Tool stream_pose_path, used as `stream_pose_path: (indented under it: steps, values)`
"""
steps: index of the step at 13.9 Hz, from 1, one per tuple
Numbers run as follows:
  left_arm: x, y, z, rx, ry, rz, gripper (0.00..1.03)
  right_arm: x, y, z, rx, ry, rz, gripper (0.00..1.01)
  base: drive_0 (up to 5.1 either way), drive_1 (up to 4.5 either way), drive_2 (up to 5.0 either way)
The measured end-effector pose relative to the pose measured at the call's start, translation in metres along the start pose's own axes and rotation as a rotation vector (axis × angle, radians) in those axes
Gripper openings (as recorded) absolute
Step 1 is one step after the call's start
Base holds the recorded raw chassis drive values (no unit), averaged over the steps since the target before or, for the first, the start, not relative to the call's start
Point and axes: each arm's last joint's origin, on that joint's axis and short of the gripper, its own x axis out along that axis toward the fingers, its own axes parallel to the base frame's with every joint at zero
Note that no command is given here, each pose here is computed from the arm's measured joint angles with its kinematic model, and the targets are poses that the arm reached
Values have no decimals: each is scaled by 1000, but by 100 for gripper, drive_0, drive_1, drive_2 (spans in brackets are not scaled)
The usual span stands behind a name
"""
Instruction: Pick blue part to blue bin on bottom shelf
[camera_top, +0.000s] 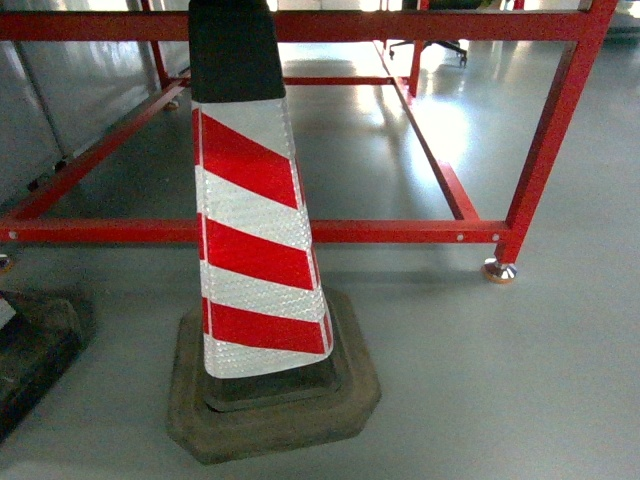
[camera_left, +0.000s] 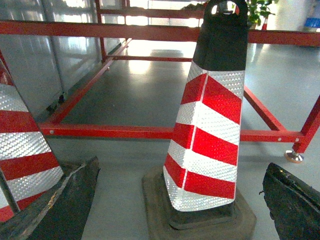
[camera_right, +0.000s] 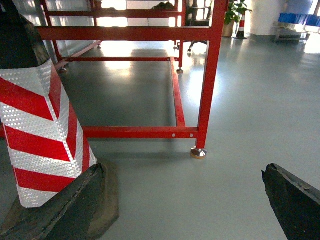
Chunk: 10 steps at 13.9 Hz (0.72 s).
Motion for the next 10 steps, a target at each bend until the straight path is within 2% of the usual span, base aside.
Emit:
stream_pose_path:
  steps: [10]
  values:
    - [0,0,0,0,0,0,98,0,0,0,0,0,0,98,0,0,0]
